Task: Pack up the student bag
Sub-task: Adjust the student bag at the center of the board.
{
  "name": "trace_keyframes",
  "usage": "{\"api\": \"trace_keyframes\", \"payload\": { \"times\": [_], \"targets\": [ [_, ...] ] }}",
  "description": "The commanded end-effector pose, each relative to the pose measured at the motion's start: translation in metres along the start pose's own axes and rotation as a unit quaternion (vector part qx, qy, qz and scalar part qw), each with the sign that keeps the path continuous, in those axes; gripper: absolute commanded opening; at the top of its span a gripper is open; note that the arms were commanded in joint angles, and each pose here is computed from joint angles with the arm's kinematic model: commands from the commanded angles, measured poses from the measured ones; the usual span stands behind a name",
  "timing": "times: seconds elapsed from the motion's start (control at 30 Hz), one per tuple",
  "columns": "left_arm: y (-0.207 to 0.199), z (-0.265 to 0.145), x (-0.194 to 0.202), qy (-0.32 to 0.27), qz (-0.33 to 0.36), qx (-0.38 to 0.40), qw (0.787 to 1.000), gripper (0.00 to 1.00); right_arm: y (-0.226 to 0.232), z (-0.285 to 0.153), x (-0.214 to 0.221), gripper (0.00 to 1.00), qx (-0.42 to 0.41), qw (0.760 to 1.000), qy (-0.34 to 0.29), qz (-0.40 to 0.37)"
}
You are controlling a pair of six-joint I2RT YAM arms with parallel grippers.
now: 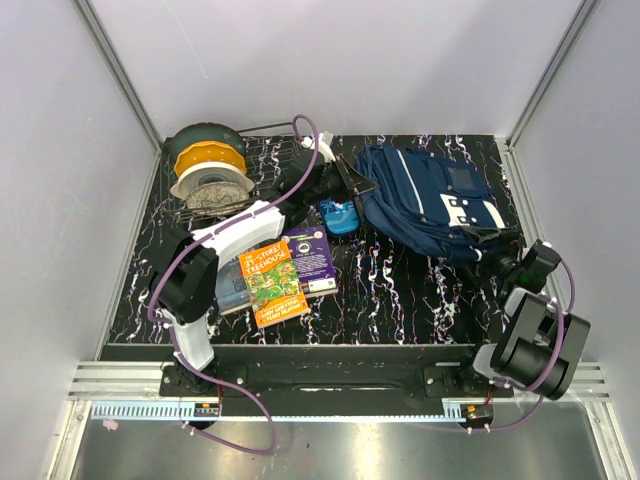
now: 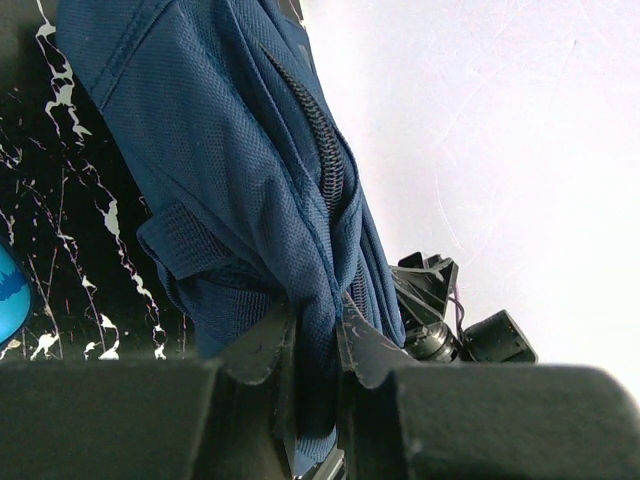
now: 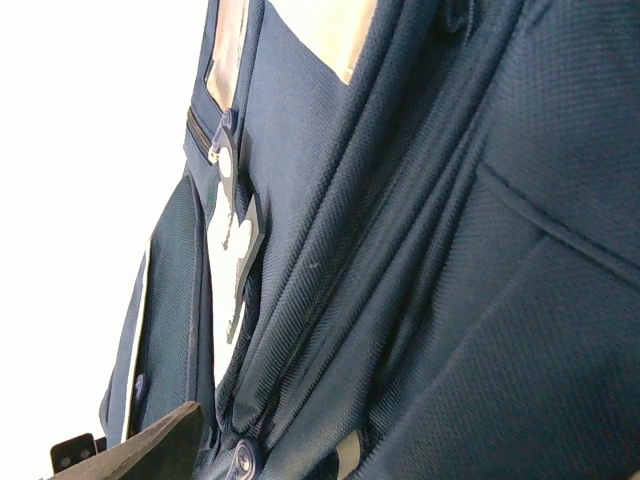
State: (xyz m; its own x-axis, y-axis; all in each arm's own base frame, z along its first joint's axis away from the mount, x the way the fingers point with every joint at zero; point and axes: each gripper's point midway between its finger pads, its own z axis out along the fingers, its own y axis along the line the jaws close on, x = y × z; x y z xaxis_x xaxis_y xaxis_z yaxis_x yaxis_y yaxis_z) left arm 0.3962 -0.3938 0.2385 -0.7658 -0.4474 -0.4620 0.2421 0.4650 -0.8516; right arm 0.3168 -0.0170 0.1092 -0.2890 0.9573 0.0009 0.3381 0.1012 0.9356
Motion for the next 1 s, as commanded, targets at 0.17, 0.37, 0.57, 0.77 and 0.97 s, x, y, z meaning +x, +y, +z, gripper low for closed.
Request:
{"api": "trace_keyframes", "payload": {
  "times": [0.17,0.37,0.57,0.77,0.97],
  "targets": [
    [-0.075,-0.005,-0.028,-0.017,0.014,0.115,0.993,0.0,0.032,0.022,0.004,0.92,-0.079,0.993,-0.004,-0.082],
    [-0.075,0.003,-0.025,0.005,0.035,0.116,0.993,0.0,0.039,0.023,0.005,0.17,-0.091,0.992,-0.01,-0.086],
    [-0.069,0.011,-0.019,0.036,0.084,0.096,0.991,0.28,0.068,0.01,0.003,0.0,-0.108,0.99,-0.026,-0.087],
    [-0.065,-0.015,-0.046,-0.02,0.198,0.038,0.979,0.81,0.09,-0.014,-0.013,0.0,-0.082,0.99,-0.111,-0.029],
    [-0.043,-0.065,-0.062,-0.096,0.243,-0.037,0.964,0.87,0.088,-0.011,-0.021,0.0,-0.051,0.991,-0.12,0.019]
  ]
}}
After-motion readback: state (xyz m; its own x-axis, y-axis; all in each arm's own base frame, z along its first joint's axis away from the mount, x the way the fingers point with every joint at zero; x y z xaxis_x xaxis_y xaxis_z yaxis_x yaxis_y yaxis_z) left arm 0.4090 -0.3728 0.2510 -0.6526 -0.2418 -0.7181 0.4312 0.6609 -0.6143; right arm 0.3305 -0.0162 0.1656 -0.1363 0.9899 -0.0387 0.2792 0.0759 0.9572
